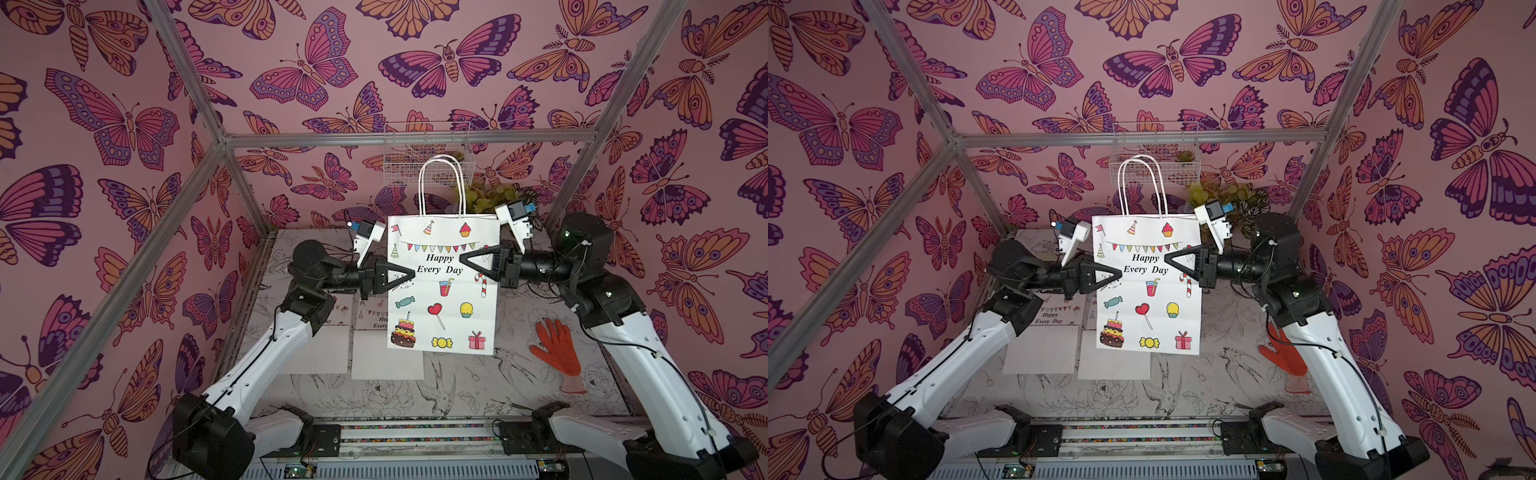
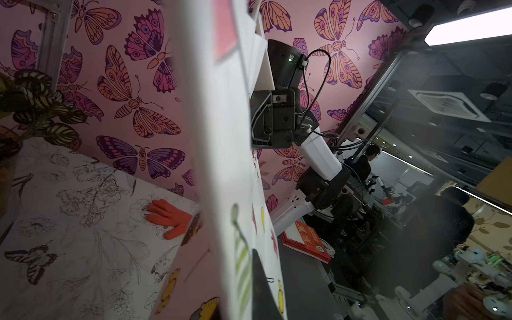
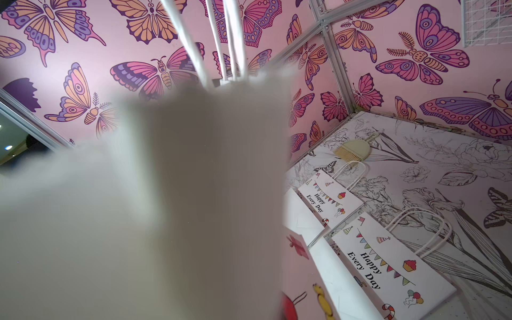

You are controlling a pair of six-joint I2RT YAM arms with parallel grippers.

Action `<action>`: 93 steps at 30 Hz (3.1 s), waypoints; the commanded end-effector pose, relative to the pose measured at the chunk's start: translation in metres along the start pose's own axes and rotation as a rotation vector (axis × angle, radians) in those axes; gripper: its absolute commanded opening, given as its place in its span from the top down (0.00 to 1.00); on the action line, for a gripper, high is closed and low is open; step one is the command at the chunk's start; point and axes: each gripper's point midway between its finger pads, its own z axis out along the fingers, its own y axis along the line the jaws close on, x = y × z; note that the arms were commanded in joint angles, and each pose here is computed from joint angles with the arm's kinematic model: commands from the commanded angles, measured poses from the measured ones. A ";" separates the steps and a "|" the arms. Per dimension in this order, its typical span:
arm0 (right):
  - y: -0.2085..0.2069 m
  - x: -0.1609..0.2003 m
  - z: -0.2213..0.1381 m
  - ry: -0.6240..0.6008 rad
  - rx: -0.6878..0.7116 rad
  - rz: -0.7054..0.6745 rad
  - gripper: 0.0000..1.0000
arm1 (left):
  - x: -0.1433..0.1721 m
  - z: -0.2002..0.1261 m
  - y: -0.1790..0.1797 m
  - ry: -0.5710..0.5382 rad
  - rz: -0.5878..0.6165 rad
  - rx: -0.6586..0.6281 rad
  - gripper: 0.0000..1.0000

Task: Put away the paper bag
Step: Press the paper bag.

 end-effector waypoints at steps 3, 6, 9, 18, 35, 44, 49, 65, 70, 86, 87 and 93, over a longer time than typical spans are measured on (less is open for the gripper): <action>0.011 -0.001 -0.007 -0.047 -0.020 -0.036 0.92 | -0.001 0.001 -0.013 0.018 0.051 0.007 1.00; 0.015 0.003 -0.008 -0.058 -0.053 -0.026 0.75 | -0.005 0.001 -0.012 0.006 0.050 -0.004 1.00; 0.017 0.013 -0.006 -0.042 -0.076 -0.014 0.55 | -0.008 0.001 -0.011 -0.005 0.051 -0.015 1.00; 0.019 0.047 -0.005 0.055 -0.109 0.021 0.34 | -0.011 0.000 -0.014 -0.019 0.055 -0.024 1.00; 0.021 0.053 -0.004 0.077 -0.096 0.023 1.00 | -0.010 0.000 -0.017 -0.008 0.055 -0.010 1.00; 0.022 0.047 -0.003 0.086 -0.088 0.010 1.00 | -0.009 -0.002 -0.029 -0.004 0.083 0.007 0.56; 0.031 0.042 -0.007 0.095 -0.104 -0.029 1.00 | -0.002 -0.004 -0.039 0.026 0.098 0.046 0.50; 0.059 0.011 -0.012 0.062 -0.271 -0.064 1.00 | 0.010 0.005 -0.045 0.082 0.102 0.122 0.45; 0.055 0.002 -0.012 0.033 -0.225 -0.073 1.00 | 0.013 0.005 -0.054 0.097 0.121 0.152 0.57; 0.036 0.020 -0.009 0.047 -0.173 -0.024 0.81 | 0.006 0.006 -0.047 0.063 0.130 0.106 1.00; 0.036 0.022 -0.010 0.047 -0.171 -0.023 0.77 | 0.006 0.005 -0.046 0.061 0.128 0.101 1.00; 0.032 0.038 -0.014 0.042 -0.149 0.008 0.40 | 0.005 0.001 -0.045 0.052 0.135 0.070 1.00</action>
